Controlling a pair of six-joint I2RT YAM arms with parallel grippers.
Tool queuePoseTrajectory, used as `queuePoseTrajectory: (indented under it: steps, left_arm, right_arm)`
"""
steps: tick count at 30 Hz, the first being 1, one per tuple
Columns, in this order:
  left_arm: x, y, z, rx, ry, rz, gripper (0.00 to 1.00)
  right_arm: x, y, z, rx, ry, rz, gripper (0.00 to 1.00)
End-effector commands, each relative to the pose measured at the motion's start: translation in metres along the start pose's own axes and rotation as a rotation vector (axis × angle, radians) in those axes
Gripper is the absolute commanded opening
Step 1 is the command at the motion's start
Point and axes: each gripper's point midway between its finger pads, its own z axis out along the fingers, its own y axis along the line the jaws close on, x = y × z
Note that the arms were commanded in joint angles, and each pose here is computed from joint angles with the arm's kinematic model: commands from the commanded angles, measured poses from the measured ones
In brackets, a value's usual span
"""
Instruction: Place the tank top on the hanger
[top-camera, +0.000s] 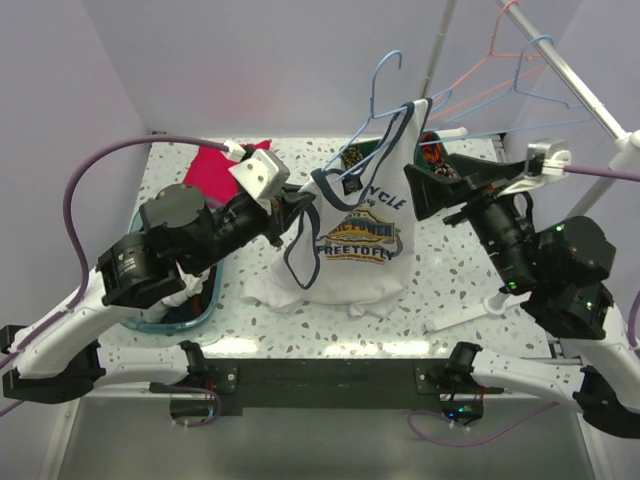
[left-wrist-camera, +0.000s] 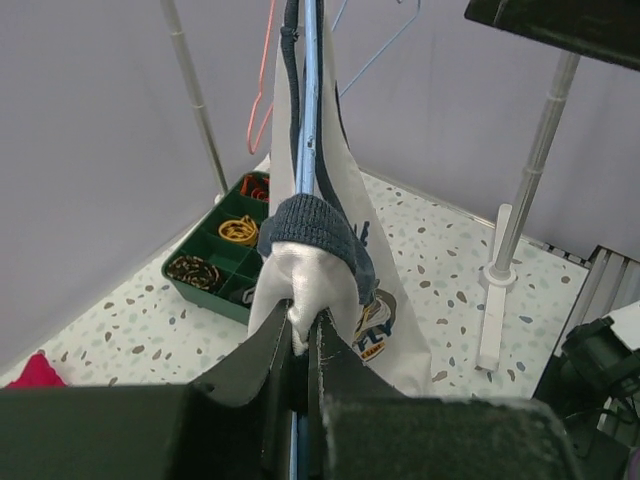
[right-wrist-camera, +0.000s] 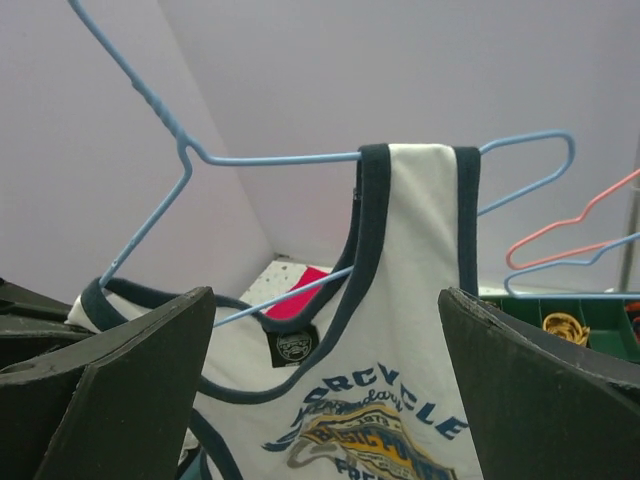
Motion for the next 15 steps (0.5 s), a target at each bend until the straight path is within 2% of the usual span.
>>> queuePoseTrajectory:
  steps: [1,11,15]
  left_arm:
    - [-0.067,-0.001,-0.014,0.058,-0.167,0.058,0.0]
    - [-0.137,-0.01,0.006,0.087,-0.312,0.102,0.0]
    - [-0.142,-0.016,0.018,0.101,-0.315,0.122,0.0]
  right_arm:
    - [-0.05,-0.006,-0.014,0.0,-0.094,-0.015,0.98]
    - [-0.1,0.005,-0.02,-0.058,-0.205,0.023,0.99]
    - [-0.114,0.008,-0.025,-0.076,-0.235,0.044,0.99]
